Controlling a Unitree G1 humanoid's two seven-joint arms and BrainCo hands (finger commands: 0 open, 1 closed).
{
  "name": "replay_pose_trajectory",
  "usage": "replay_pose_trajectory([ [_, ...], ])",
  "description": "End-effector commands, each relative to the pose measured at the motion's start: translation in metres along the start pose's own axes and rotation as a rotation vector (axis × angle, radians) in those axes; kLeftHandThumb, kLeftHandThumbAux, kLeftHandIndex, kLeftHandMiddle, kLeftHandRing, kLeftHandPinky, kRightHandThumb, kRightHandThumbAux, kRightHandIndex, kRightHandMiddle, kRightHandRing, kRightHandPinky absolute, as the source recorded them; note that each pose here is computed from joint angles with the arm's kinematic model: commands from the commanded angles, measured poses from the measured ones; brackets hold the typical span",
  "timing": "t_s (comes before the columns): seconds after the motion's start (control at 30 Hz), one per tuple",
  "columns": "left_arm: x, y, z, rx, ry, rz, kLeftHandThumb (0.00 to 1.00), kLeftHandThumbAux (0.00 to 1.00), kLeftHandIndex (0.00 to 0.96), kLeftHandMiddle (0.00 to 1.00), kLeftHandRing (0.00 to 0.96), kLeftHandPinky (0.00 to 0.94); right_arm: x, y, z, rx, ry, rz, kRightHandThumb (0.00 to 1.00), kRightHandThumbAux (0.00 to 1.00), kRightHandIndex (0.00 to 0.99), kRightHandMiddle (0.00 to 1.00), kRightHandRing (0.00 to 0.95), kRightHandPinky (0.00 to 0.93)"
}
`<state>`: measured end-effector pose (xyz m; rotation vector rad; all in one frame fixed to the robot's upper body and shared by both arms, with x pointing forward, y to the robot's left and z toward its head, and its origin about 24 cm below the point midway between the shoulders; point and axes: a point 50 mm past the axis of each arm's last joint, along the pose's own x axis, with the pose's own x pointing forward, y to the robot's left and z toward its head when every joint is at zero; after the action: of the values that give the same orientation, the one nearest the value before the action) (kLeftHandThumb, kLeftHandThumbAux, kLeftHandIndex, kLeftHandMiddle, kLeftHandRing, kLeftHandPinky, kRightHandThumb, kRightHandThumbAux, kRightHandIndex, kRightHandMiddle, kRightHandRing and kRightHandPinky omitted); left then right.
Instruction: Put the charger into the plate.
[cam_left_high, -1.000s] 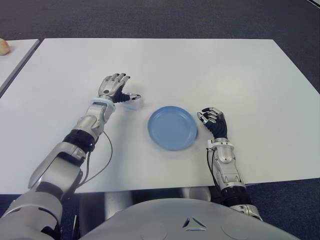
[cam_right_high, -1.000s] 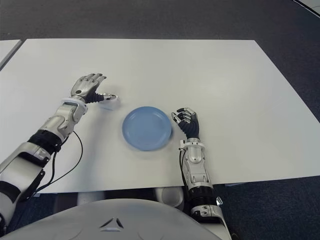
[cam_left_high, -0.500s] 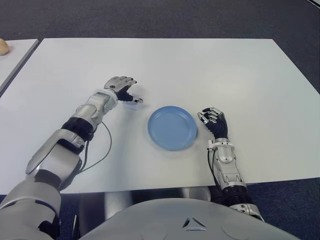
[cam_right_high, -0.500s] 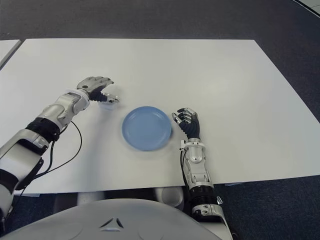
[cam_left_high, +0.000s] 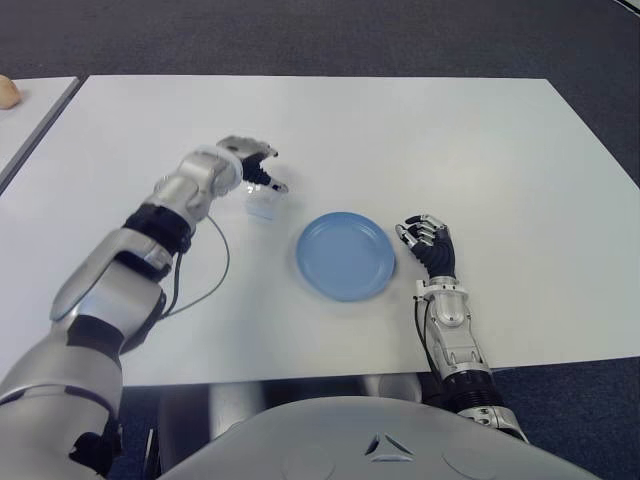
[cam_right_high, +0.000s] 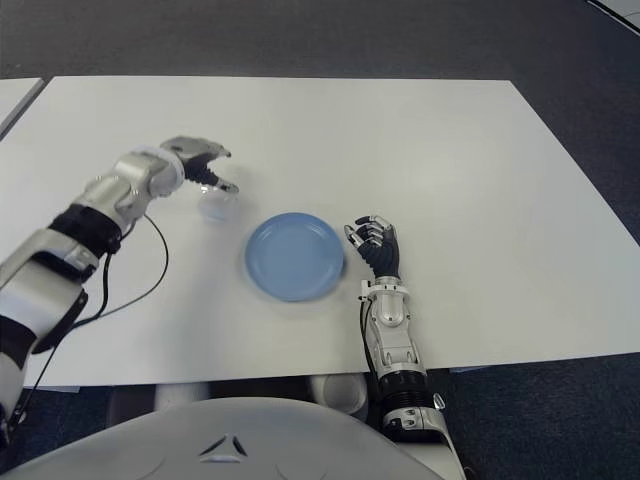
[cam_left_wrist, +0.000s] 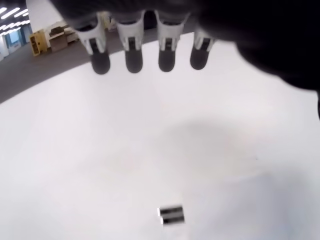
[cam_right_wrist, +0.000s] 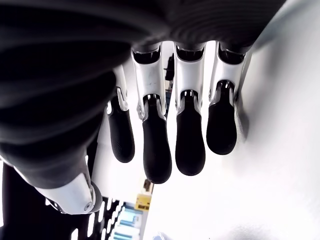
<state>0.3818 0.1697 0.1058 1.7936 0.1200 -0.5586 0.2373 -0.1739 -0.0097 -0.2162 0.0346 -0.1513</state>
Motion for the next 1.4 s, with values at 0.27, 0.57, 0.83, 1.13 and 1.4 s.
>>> replay_pose_trajectory([
  [0.27,-0.016,0.007,-0.016,0.269,-0.065,-0.078,0.601,0.253,0.000,0.000,0.000,0.000,-0.003,0.004,-0.005,-0.001,0.047,0.012,0.703,0.731,0.429,0.626,0.639,0.636],
  [0.57,-0.022,-0.020,-0.036,0.400,-0.130,-0.053,0.542,0.236,0.000,0.000,0.000,0.000,-0.004,0.004,-0.003,0.014,0.043,0.002,0.703,0.730,0.430,0.628,0.636,0.631],
  [0.83,-0.025,-0.027,-0.037,0.436,-0.206,-0.009,0.509,0.207,0.000,0.000,0.000,0.000,-0.005,0.002,-0.002,0.007,0.046,0.000,0.703,0.730,0.430,0.623,0.634,0.629],
  [1.13,-0.027,-0.033,-0.038,0.457,-0.251,-0.008,0.496,0.221,0.000,0.000,0.000,0.000,-0.005,0.001,-0.002,-0.005,0.051,-0.005,0.704,0.729,0.430,0.624,0.633,0.625],
  [1.4,-0.030,-0.041,-0.041,0.487,-0.289,-0.006,0.477,0.234,0.000,0.000,0.000,0.000,-0.005,0.001,-0.003,-0.010,0.049,-0.007,0.704,0.730,0.430,0.628,0.638,0.632],
])
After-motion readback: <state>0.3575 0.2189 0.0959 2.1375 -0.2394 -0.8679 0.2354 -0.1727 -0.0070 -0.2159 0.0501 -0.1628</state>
